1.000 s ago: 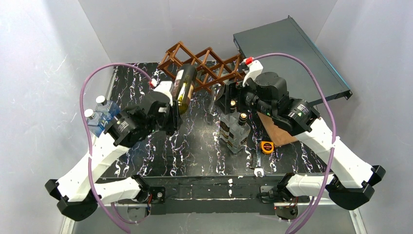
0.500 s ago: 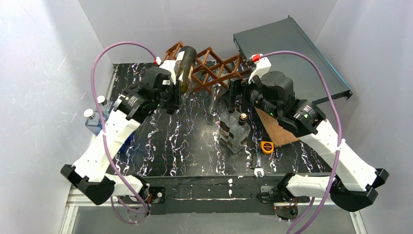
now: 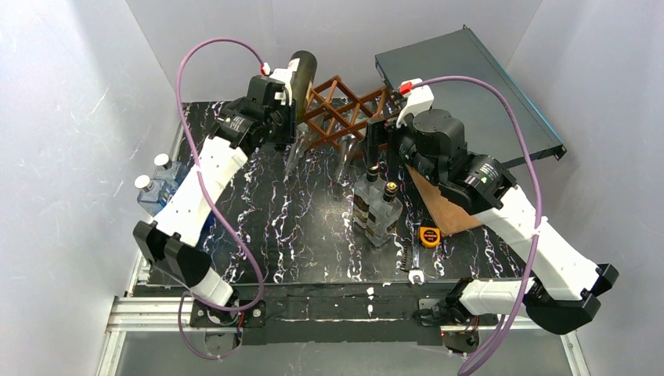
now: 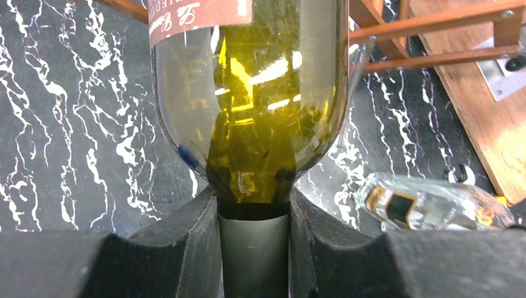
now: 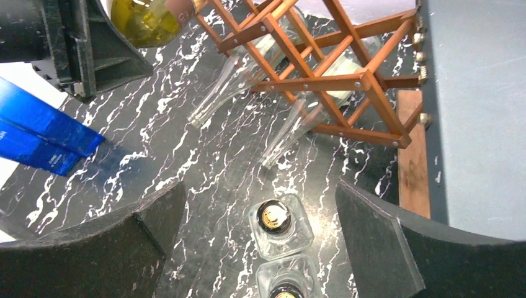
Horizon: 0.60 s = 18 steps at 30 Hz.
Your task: Put the wine bottle on the wine rack
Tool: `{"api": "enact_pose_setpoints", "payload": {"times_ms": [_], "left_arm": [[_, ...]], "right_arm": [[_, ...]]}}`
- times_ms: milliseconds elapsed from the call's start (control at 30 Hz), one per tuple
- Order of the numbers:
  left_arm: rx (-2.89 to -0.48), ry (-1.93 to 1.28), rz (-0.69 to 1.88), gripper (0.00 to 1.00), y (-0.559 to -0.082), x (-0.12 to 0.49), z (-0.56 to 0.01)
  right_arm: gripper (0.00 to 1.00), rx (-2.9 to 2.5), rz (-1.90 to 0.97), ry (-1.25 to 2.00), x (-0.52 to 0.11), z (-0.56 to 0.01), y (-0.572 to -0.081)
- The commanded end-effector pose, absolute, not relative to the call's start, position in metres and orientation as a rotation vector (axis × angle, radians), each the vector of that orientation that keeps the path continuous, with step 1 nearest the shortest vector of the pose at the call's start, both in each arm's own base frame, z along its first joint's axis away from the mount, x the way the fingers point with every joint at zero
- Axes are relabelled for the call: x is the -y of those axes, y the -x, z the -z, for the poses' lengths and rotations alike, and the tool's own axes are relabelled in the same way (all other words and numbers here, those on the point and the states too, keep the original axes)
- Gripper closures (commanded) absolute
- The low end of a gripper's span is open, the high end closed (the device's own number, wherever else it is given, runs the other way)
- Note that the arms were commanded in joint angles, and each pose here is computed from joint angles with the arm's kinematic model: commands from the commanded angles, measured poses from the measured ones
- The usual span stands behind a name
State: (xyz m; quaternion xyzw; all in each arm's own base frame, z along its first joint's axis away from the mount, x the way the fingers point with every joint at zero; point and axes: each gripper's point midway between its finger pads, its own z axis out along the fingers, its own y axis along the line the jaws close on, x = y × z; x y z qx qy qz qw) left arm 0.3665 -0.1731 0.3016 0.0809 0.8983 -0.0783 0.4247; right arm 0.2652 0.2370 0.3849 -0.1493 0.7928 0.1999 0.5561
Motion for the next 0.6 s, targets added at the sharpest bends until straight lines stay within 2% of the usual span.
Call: {"api": "enact_pose_setpoints", "payload": {"times_ms": [0,433,567], "left_arm": [[-2.061,-0.162,0.226,1.00,-0.407,0.171,-0.349],[-2.068,-0.212,0.295,1.00,-0.470,0.181,-0.305],[-2.151,-0.232,0.283,1.00,-0.483,0.187,-0.269]], "right_arm": [[0.00,-1.763,-0.441,0.304,-0.230,-0.425,-0.275],[0.00,-1.722,-0.422,0.251,-0.208,-0.432,-0.265],[0.00,-1.708,-0.409,0.284,-0.206,-0.436,-0.263]]}}
